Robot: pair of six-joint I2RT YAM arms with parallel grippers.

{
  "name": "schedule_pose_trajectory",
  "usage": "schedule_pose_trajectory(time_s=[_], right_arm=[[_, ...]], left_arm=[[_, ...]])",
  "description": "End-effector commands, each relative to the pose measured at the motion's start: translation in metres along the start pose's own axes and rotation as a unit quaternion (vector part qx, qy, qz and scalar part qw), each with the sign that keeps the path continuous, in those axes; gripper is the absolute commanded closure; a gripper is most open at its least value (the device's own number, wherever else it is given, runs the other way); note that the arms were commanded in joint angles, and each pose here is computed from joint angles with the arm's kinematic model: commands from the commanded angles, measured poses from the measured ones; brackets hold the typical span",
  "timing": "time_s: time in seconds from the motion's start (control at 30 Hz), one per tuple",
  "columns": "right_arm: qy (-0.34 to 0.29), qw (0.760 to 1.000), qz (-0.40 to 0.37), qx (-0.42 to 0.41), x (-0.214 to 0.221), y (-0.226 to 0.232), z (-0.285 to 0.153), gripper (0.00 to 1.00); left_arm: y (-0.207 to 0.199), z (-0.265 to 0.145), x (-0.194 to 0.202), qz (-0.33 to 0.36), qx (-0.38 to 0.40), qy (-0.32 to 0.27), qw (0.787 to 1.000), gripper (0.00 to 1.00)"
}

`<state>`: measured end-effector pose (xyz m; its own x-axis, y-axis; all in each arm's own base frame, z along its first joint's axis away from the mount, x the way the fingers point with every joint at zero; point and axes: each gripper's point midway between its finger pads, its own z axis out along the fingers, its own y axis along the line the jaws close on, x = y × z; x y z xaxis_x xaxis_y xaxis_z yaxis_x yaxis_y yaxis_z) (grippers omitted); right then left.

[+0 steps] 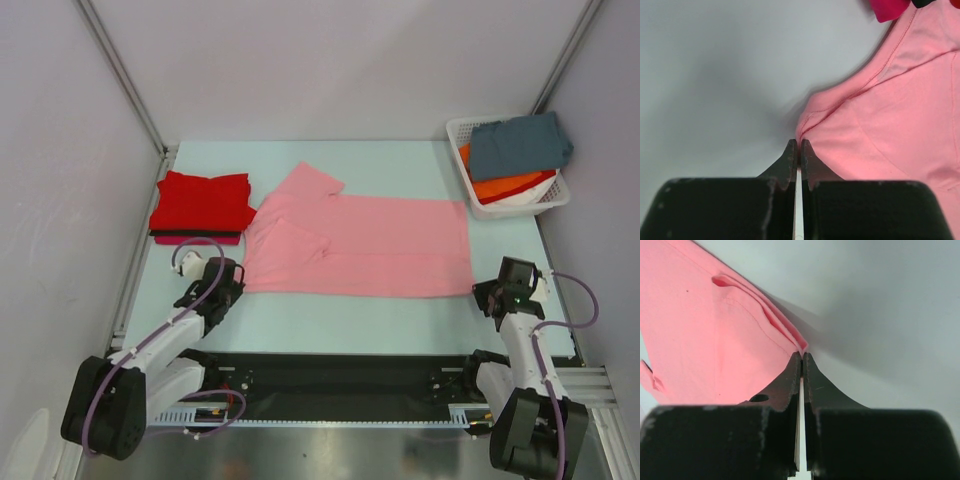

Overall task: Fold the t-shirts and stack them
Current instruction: Fold the tshirt

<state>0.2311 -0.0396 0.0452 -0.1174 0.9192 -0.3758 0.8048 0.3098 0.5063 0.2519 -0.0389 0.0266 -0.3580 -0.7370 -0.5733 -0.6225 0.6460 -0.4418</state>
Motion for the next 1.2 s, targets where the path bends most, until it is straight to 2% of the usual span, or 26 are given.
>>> schedule_pose_trajectory(time_s=[0.0, 0.3, 0.53, 0.67, 0.73, 0.77, 0.8, 0.83, 0.87, 0.9, 0.93, 1.03, 1.13, 1.17], right_arm=[[-0.006, 1.0, -0.003, -0.001, -0.004, 0.001, -0.005, 1.0], [-0.013, 0.999, 0.0, 0.051, -0.003, -0.028, -0.009, 1.0], [-0.01, 0.998, -0.012, 0.065, -0.002, -0.036, -0.015, 1.0], [-0.019, 0.998, -0.01, 0.061, -0.005, -0.035, -0.019, 1.0], [-0.026, 0.998, -0.01, 0.062, -0.008, -0.034, -0.021, 0.98], [-0.035, 0.998, -0.008, 0.06, -0.013, -0.032, -0.025, 0.94], [-0.039, 0.998, -0.013, 0.055, -0.016, -0.028, -0.026, 0.84], [-0.04, 0.998, -0.018, 0.05, -0.017, -0.025, -0.028, 0.7], [-0.046, 0.998, -0.026, 0.044, -0.022, -0.02, -0.031, 0.65], [-0.053, 0.997, -0.03, 0.044, -0.026, -0.018, -0.033, 0.6], [-0.056, 0.997, -0.037, 0.042, -0.029, -0.015, -0.034, 0.55], [-0.083, 0.994, -0.06, 0.026, -0.046, 0.001, -0.043, 0.53], [-0.086, 0.987, -0.125, -0.043, -0.054, 0.039, -0.05, 0.52], [-0.08, 0.981, -0.149, -0.09, -0.051, 0.061, -0.053, 0.52]], left_arm=[[-0.002, -0.001, -0.013, 0.0, -0.009, -0.019, 1.0, 1.0], [0.023, -0.016, -0.012, -0.008, -0.017, -0.033, 0.999, 1.0], [0.024, -0.026, -0.011, -0.028, 0.01, -0.034, 0.999, 0.98], [0.026, -0.028, -0.011, -0.029, 0.008, -0.034, 0.999, 0.81], [0.026, -0.03, -0.013, -0.029, 0.009, -0.038, 0.999, 0.78], [0.026, -0.032, -0.017, -0.03, 0.007, -0.044, 0.999, 0.67], [0.025, -0.034, -0.019, -0.031, 0.009, -0.046, 0.998, 0.63], [0.023, -0.035, -0.021, -0.03, 0.011, -0.048, 0.998, 0.59], [0.021, -0.038, -0.023, -0.031, 0.015, -0.05, 0.998, 0.47], [0.019, -0.039, -0.025, -0.031, 0.018, -0.052, 0.998, 0.42], [0.017, -0.041, -0.028, -0.024, 0.022, -0.055, 0.998, 0.39], [0.005, -0.048, -0.04, 0.001, 0.034, -0.066, 0.997, 0.32], [-0.022, -0.058, -0.057, 0.048, 0.072, -0.079, 0.993, 0.31], [-0.043, -0.066, -0.068, 0.051, 0.107, -0.091, 0.989, 0.31]])
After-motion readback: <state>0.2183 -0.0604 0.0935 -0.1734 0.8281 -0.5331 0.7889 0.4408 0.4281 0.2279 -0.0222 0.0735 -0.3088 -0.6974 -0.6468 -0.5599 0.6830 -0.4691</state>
